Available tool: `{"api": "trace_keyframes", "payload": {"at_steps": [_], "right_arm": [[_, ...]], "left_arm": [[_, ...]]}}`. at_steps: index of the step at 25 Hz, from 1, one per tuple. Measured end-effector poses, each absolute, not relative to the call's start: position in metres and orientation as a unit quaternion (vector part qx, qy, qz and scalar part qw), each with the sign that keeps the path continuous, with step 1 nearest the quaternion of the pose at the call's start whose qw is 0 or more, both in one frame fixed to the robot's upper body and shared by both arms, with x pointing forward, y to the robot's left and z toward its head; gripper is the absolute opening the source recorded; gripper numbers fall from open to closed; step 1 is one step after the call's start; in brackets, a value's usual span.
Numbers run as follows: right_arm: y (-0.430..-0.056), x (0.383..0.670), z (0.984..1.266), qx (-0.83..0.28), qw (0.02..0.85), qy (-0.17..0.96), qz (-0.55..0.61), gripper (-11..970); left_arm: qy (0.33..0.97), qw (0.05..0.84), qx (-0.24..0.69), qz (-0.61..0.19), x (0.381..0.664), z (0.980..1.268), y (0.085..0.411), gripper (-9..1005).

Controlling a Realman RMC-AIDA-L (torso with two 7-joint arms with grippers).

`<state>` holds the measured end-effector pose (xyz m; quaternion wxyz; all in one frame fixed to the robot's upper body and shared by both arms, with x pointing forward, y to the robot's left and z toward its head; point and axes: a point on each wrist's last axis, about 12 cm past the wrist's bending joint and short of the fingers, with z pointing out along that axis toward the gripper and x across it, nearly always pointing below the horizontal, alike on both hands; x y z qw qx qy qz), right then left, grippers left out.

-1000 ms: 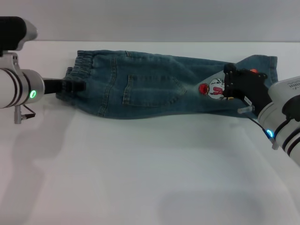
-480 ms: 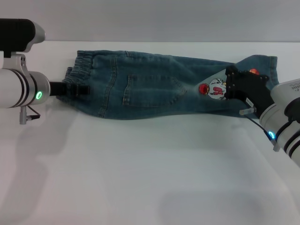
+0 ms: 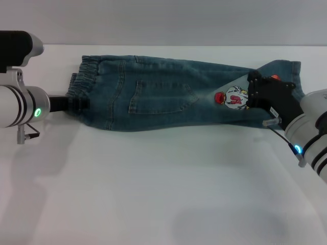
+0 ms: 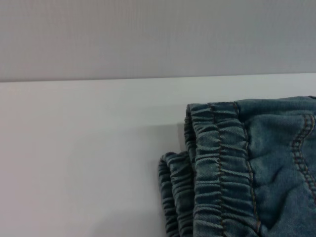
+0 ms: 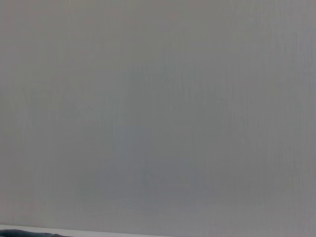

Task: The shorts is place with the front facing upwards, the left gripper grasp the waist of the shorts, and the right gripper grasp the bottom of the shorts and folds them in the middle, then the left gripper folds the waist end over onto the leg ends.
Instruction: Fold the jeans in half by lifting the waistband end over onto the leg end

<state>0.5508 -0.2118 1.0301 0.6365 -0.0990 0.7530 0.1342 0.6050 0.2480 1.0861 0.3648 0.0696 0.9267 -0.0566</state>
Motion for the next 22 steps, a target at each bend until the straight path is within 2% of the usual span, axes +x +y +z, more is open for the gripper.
{"api": "trace_keyframes", "payload": {"at_steps": [5, 8, 9, 11, 16, 22], "right_arm": [[-0.211, 0.547, 1.032, -0.095, 0.640, 0.750, 0.139, -2], [-0.209, 0.545, 1.031, -0.096, 0.639, 0.750, 0.142, -2], [-0.209, 0.544, 1.031, -0.097, 0.638, 0.750, 0.143, -2], [-0.207, 0.544, 1.031, -0.098, 0.638, 0.750, 0.145, -2], [-0.204, 0.544, 1.032, -0.100, 0.639, 0.748, 0.149, -2], [-0.202, 0.544, 1.034, -0.100, 0.640, 0.746, 0.152, -2]], "left_arm": [[0.923, 0.372, 0.070, -0.066, 0.600, 1.090, 0.246, 612], [0.923, 0.372, 0.070, -0.066, 0.600, 1.090, 0.246, 583], [0.911, 0.397, 0.076, -0.084, 0.588, 1.103, 0.240, 574], [0.908, 0.403, 0.078, -0.088, 0.582, 1.106, 0.240, 555], [0.897, 0.422, 0.083, -0.097, 0.567, 1.118, 0.238, 420], [0.900, 0.415, 0.087, -0.097, 0.566, 1.115, 0.237, 211]]}}
